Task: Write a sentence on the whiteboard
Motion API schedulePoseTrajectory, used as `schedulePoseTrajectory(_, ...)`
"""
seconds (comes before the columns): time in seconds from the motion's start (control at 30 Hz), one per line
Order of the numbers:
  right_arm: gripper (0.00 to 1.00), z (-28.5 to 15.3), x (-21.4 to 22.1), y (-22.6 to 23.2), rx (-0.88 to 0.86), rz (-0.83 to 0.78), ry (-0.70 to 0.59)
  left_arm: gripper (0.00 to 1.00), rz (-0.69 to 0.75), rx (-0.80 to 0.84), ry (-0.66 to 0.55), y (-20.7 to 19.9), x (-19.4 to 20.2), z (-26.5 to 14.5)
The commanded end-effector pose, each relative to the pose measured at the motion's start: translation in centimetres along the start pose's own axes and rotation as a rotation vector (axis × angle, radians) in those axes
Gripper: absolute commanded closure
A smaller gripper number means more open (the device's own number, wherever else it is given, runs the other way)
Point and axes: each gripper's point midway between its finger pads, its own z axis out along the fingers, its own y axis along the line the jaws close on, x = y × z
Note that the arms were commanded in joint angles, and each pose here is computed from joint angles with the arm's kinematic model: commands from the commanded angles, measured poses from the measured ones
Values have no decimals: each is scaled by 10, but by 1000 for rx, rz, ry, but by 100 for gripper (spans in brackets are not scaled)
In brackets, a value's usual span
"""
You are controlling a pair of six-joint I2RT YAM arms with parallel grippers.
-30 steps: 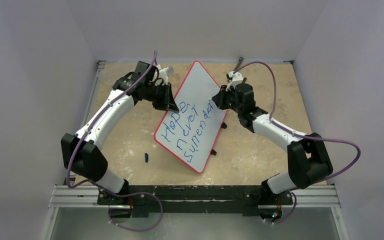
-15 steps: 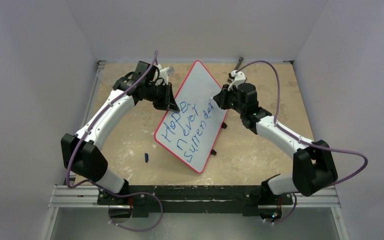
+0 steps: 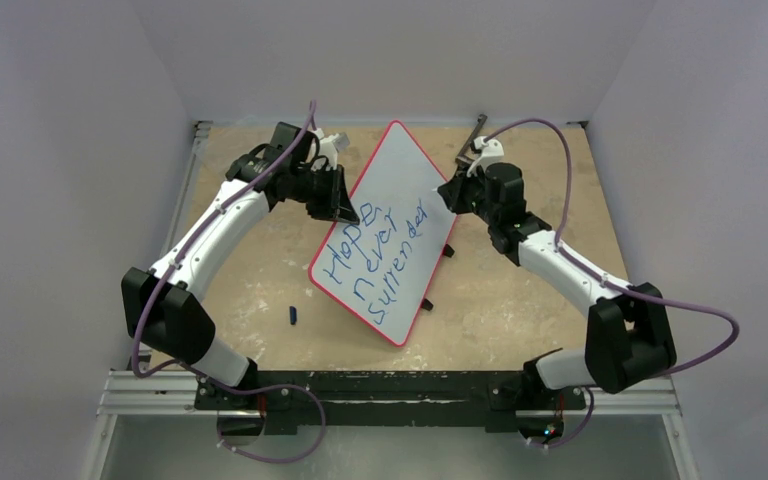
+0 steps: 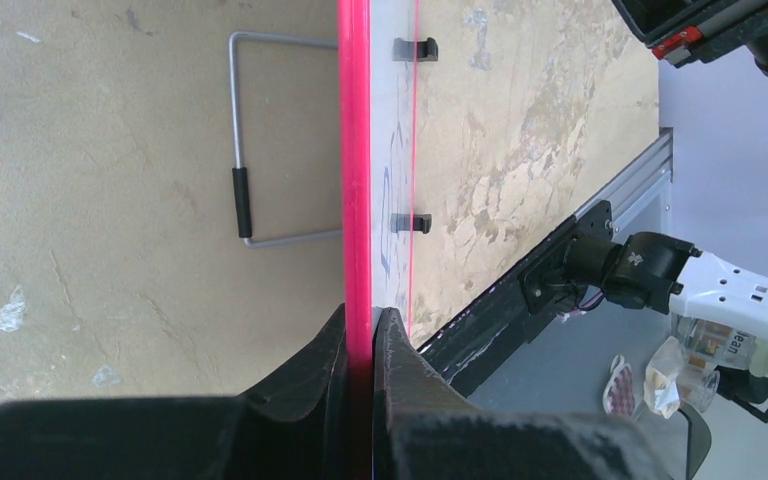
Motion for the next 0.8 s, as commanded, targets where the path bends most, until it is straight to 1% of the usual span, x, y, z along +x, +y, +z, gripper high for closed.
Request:
schedulePoseTrajectory(0.0, 100, 7, -8, -1, -11, -3, -18, 100, 132, -157, 19, 29, 8, 4)
schedulePoseTrajectory(0.77, 100, 29, -9, 2, -51, 11, 0, 100, 132, -160, 20, 30, 8, 5)
